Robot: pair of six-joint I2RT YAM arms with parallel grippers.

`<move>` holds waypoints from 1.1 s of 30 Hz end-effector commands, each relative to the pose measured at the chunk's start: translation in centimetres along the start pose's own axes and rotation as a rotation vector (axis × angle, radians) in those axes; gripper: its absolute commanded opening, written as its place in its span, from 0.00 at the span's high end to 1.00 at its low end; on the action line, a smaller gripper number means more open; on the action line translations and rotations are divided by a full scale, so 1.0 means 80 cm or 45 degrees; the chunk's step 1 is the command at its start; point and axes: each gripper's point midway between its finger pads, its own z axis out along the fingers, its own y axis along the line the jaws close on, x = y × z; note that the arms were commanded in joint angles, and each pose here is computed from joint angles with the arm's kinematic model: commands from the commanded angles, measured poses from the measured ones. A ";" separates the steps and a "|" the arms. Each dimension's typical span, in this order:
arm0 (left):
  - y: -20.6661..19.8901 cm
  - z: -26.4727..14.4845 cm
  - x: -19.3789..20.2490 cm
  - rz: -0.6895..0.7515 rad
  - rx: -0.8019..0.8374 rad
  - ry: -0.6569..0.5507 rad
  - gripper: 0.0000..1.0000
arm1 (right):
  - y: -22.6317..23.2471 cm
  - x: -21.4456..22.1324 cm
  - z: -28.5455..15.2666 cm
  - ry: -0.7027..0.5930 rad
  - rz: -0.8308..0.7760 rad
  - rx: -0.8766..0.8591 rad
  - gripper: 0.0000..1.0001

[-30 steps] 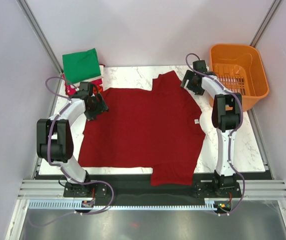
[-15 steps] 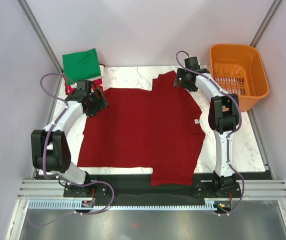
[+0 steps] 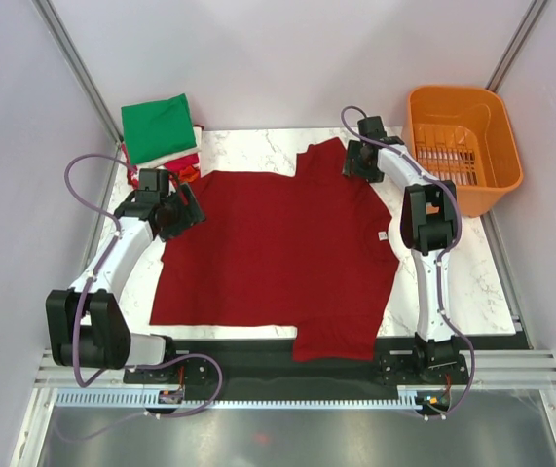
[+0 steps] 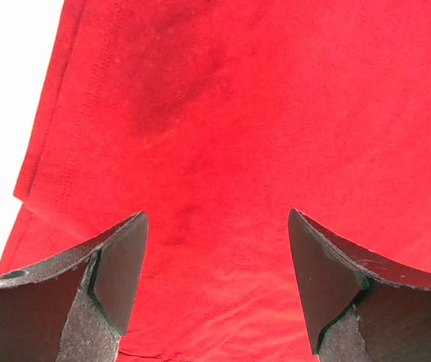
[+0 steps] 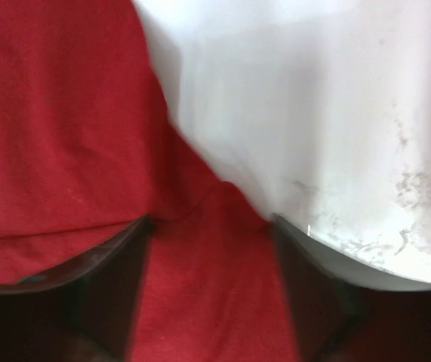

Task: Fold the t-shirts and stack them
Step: Flatten the tshirt out

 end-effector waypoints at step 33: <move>-0.064 0.101 -0.082 0.318 -0.352 -0.154 0.43 | 0.023 -0.085 -0.092 -0.243 0.020 -0.047 0.16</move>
